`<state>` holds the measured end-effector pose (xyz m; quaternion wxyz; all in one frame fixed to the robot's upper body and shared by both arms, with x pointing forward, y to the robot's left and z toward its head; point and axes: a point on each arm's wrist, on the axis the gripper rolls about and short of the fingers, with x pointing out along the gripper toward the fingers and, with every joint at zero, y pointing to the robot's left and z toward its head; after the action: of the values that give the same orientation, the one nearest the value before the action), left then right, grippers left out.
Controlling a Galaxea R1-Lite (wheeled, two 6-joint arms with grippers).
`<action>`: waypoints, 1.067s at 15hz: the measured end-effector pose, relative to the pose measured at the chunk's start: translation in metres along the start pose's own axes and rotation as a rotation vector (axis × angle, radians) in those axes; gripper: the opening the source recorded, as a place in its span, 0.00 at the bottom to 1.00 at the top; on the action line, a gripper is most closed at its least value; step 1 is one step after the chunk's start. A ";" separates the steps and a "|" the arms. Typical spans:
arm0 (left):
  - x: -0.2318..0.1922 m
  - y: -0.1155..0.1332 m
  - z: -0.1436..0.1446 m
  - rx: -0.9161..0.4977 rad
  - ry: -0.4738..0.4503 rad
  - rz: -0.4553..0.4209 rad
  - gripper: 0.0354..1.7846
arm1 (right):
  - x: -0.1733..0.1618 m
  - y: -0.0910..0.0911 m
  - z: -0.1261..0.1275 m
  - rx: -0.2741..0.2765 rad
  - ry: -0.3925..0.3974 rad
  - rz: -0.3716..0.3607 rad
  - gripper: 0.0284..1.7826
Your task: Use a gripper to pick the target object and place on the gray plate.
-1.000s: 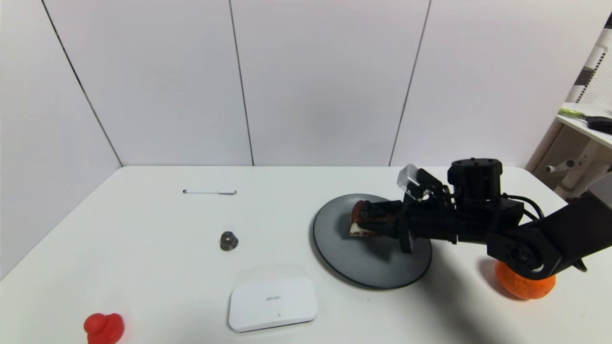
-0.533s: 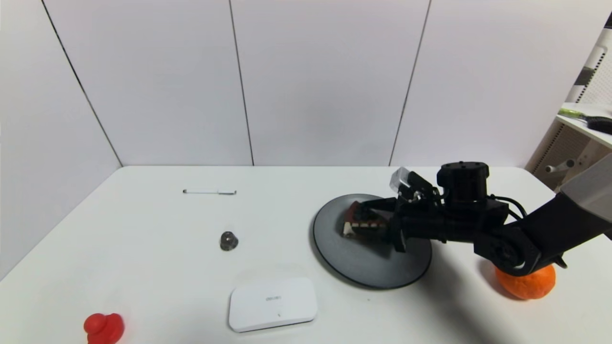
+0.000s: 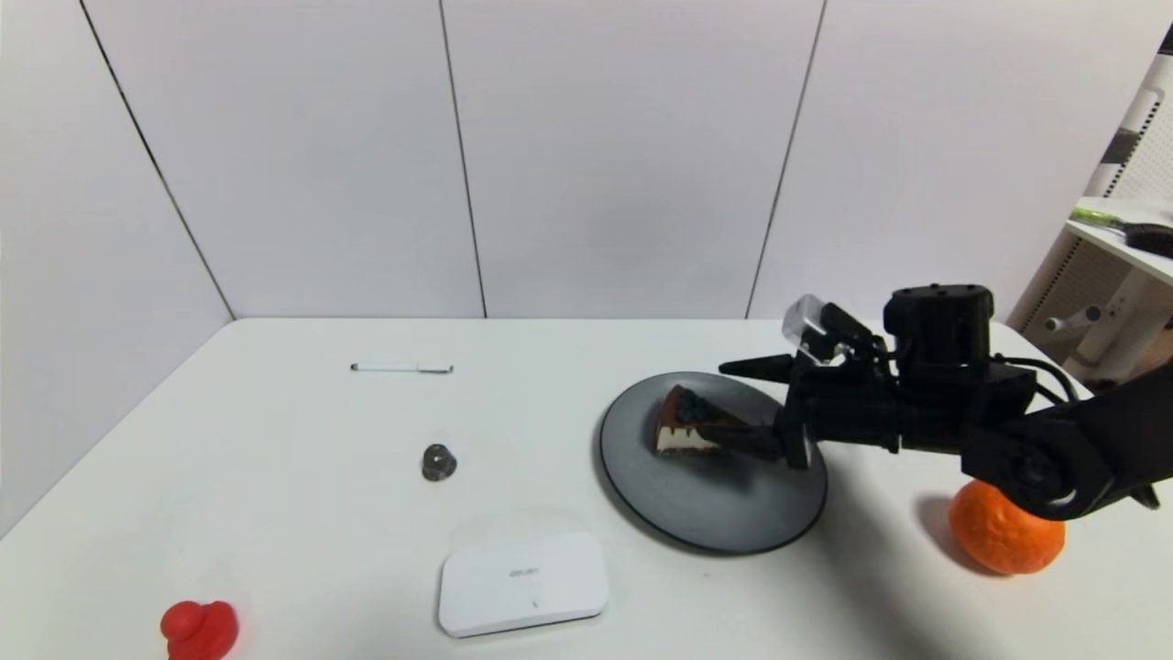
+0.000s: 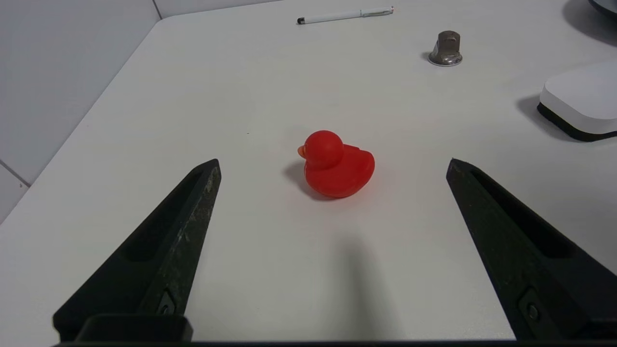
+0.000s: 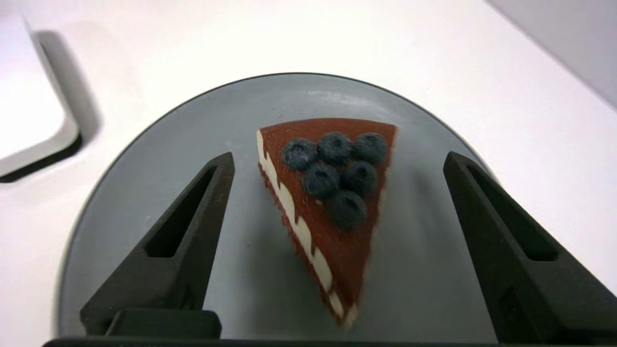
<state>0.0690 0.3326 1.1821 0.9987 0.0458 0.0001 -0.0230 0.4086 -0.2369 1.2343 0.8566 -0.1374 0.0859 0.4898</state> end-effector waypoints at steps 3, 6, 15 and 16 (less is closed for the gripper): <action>0.000 0.000 0.000 0.000 0.000 0.000 0.94 | -0.043 0.010 0.026 0.005 -0.001 -0.053 0.89; 0.000 0.000 0.000 0.000 0.000 0.000 0.94 | -0.097 0.030 0.050 0.025 0.000 -0.130 0.91; 0.000 0.000 0.000 0.000 0.000 0.000 0.94 | -0.218 0.159 0.052 0.180 -0.039 -0.481 0.94; 0.000 0.000 0.000 0.000 0.000 0.000 0.94 | -0.224 0.173 0.040 0.177 -0.040 -0.543 0.95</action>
<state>0.0690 0.3326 1.1821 0.9987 0.0458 0.0001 -0.0229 0.1465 -0.3237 1.3093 0.9666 -0.0705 0.0716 0.2358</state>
